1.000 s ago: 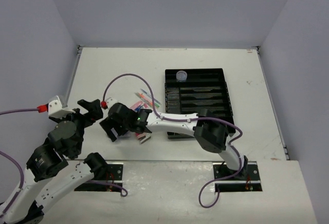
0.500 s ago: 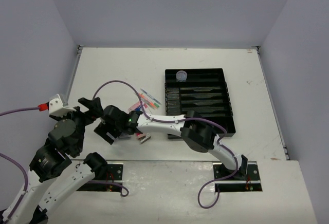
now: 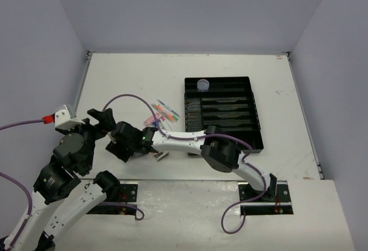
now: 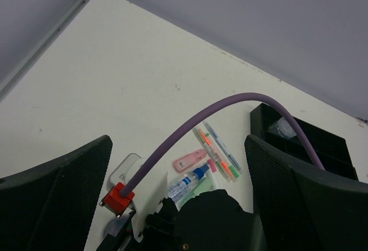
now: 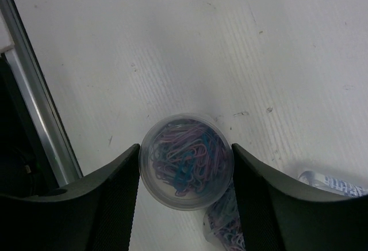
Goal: Sort the stationery into containers
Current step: Pick up the stationery from the center of the board, then place the stationery in the storage box.
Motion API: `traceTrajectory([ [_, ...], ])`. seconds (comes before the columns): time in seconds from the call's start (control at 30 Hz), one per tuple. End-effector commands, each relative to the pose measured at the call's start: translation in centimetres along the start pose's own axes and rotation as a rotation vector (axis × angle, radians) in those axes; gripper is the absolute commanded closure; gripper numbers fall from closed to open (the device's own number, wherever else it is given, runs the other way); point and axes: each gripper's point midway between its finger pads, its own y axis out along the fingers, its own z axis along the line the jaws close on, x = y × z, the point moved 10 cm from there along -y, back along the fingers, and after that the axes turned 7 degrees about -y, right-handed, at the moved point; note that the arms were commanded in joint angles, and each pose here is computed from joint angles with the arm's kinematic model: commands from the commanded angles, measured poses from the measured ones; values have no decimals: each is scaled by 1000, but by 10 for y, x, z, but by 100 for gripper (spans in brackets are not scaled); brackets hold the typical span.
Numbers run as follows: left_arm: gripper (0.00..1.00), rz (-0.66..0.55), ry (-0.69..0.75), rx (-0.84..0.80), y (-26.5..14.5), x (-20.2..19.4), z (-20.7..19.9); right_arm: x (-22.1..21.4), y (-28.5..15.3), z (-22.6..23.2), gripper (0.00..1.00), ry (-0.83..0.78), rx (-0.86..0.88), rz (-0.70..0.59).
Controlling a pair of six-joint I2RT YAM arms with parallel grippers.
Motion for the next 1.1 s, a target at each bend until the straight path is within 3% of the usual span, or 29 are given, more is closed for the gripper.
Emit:
traceTrajectory([
  [0.0,0,-15,10,-3,4,0,-3,46,-36,5,56,-12,19,-198],
  [0.33,0,-35,-7,1,1,3,1,75,-99,4,60,24,72,-379],
  [0.5,0,-33,-6,3,2,2,0,71,-138,-21,61,90,-24,-415],
  [0.67,0,-3,31,15,8,-3,-4,49,-174,-84,61,233,-226,-419],
  [0.83,0,23,59,22,12,-7,-7,-12,-212,-207,62,478,-584,-313],
  [0.93,0,15,52,23,11,-6,-6,-38,-232,-238,65,565,-600,-311],
  [1.07,0,6,41,18,9,-4,-5,-39,-243,-239,64,546,-574,-348],
])
